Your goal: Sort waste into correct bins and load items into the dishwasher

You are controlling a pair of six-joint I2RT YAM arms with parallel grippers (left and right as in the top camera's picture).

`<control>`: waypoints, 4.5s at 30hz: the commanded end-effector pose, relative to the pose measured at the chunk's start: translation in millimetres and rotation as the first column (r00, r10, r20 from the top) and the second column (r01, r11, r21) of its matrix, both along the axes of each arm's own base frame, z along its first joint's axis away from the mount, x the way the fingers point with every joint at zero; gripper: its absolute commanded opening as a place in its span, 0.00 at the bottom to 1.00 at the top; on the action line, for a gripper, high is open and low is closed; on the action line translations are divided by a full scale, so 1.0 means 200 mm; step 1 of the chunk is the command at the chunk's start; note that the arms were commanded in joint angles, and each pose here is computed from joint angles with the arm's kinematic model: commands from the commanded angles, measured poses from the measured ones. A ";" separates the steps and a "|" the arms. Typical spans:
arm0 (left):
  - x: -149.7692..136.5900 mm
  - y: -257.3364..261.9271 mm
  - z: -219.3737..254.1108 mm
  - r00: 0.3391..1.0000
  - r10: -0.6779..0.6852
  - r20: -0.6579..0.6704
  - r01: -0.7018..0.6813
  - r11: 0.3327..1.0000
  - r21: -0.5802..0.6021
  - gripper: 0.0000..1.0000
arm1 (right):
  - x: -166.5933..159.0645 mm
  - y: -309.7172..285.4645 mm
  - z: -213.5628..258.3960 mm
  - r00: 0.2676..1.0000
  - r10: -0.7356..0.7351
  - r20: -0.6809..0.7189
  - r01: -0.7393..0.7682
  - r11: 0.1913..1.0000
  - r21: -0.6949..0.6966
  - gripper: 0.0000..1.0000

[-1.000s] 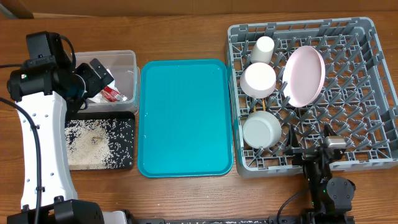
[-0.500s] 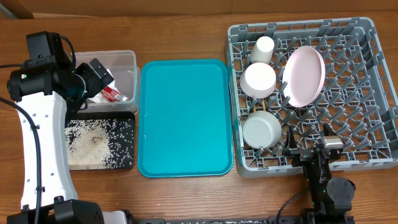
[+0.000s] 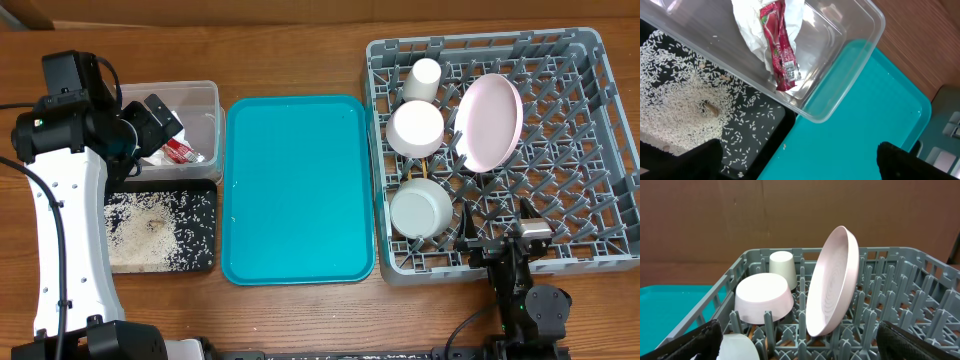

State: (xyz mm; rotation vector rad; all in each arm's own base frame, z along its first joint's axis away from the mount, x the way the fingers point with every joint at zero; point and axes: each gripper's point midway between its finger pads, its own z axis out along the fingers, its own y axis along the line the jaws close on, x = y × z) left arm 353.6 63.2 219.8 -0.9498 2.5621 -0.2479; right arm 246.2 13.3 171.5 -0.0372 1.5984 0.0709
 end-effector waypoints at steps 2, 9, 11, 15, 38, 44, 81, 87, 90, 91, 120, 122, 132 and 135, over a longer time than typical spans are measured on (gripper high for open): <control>0.00 0.00 0.05 0.999 0.007 0.031 -0.007 1.000 0.003 1.00 | 0.00 0.00 -0.01 1.000 0.002 0.006 -0.002 1.000 -0.004 1.00; 0.01 -0.01 0.04 1.000 0.000 0.025 0.000 1.000 0.005 1.00 | 0.00 0.00 -0.01 1.000 0.002 0.006 -0.002 1.000 -0.004 1.00; 0.01 -0.04 0.05 0.999 -0.014 0.030 0.013 1.000 0.006 1.00 | 0.00 0.00 -0.01 1.000 0.002 0.006 -0.002 1.000 -0.004 1.00; -0.01 -0.13 0.13 0.995 -0.063 0.076 0.061 0.998 0.017 1.00 | 0.00 0.00 -0.01 1.000 0.002 0.006 -0.002 1.000 -0.004 1.00; -0.51 -0.57 0.60 0.845 -0.340 0.412 0.325 0.939 0.109 1.00 | 0.00 0.00 -0.01 1.000 0.002 0.006 -0.002 1.000 -0.004 1.00; -0.63 -0.55 0.35 0.863 -0.324 0.387 0.315 0.945 0.090 1.00 | 0.00 0.00 -0.01 1.000 0.002 0.006 -0.002 1.000 -0.004 1.00; -0.54 -0.31 -0.31 0.471 -0.426 0.773 0.019 0.881 0.474 1.00 | 0.00 0.00 -0.01 1.000 0.002 0.006 -0.002 1.000 -0.004 1.00; -0.54 -0.31 -0.31 0.463 -0.574 0.676 0.029 0.771 0.636 1.00 | 0.00 0.00 -0.01 1.000 0.002 0.006 -0.002 1.000 -0.004 1.00; -0.54 -0.30 -0.31 0.470 -0.574 0.671 0.022 0.767 0.641 1.00 | 0.00 0.00 -0.01 1.000 0.003 0.006 -0.003 1.000 -0.004 1.00; -0.54 -0.30 -0.31 0.471 -0.574 0.670 0.020 0.766 0.642 1.00 | 0.00 0.00 -0.01 1.000 0.002 0.006 -0.002 1.000 -0.004 1.00; -0.54 -0.30 -0.32 0.469 -0.601 0.647 0.025 0.741 0.671 1.00 | 0.00 0.00 -0.01 1.000 0.002 0.006 -0.002 1.000 -0.004 1.00; -0.54 -0.30 -0.32 0.469 -0.601 0.647 0.025 0.741 0.671 1.00 | 0.00 0.00 -0.01 1.000 0.002 0.006 -0.002 1.000 -0.004 1.00; -0.54 -0.30 -0.32 0.469 -0.601 0.647 0.025 0.741 0.671 1.00 | 0.00 0.00 -0.01 1.000 0.002 0.006 -0.002 1.000 -0.004 1.00; -0.54 -0.30 -0.32 0.469 -0.601 0.647 0.025 0.741 0.671 1.00 | 0.00 0.00 -0.01 1.000 0.002 0.006 -0.002 1.000 -0.004 1.00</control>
